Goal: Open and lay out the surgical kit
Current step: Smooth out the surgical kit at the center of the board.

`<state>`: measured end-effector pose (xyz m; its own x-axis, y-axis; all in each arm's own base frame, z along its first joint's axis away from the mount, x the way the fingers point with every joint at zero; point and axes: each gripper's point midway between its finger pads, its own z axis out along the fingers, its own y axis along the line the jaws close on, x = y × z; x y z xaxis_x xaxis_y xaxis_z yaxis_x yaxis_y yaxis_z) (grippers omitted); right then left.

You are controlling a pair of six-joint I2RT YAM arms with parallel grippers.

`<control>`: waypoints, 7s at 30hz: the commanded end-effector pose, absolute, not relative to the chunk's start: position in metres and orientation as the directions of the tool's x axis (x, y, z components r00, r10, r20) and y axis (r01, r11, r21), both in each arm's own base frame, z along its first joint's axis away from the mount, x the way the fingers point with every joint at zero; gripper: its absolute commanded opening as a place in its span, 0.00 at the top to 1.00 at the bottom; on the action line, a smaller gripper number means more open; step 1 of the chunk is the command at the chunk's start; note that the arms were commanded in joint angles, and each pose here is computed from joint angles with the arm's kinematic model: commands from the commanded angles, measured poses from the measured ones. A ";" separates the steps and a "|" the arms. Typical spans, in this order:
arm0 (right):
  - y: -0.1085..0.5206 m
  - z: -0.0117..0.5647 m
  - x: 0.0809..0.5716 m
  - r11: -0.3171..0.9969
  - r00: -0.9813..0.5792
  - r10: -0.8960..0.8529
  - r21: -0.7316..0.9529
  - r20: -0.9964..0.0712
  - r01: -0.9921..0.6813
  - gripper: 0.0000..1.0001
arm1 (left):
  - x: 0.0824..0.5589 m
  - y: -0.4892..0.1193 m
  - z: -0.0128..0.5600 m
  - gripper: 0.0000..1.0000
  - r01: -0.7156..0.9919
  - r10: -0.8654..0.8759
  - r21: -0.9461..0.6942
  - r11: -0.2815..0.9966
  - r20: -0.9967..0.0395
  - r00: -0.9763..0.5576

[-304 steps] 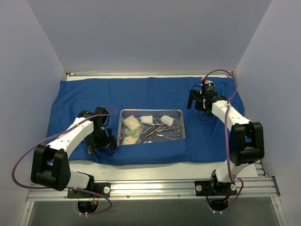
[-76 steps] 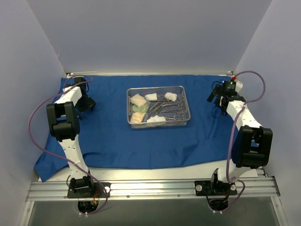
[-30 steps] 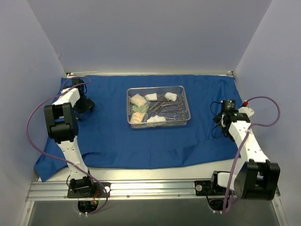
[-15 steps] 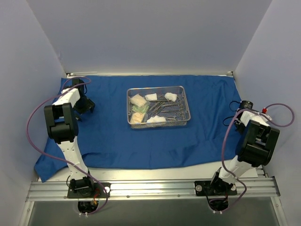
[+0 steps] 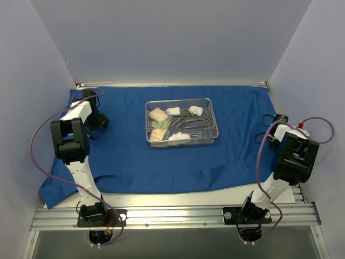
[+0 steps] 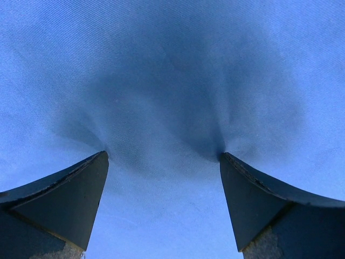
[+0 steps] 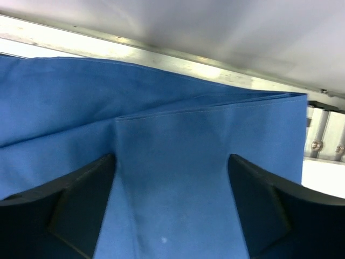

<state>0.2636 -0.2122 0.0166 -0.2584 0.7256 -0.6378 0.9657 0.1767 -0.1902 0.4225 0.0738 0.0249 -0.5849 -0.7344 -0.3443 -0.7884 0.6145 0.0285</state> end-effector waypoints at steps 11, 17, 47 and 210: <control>-0.209 0.024 0.214 0.039 -0.178 0.723 -0.218 -0.667 0.975 1.00 | 0.428 0.081 0.024 0.06 -0.796 -0.737 0.048 0.603 -0.348 -0.579; -0.220 0.075 0.187 -0.073 -0.023 0.667 -0.095 -0.744 0.993 1.00 | 0.429 0.087 0.028 0.06 -0.818 -0.753 0.044 0.573 -0.366 -0.547; -0.238 0.106 0.114 -0.111 0.309 0.787 0.370 -0.534 0.922 0.26 | 0.421 0.088 0.043 0.06 -0.850 -0.792 -0.007 0.526 -0.368 -0.487; -0.148 -0.031 0.384 0.704 -0.655 0.567 -0.120 -0.500 0.700 0.48 | 0.466 0.033 -0.012 0.06 -0.709 -0.669 0.048 0.704 -0.291 -0.684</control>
<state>0.4153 -0.1406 0.0081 -0.5674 0.5618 -0.6020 0.7063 0.7079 -0.0050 0.4566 0.0135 0.0180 -0.6981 -0.6639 -0.2681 -0.6900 0.7238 0.0044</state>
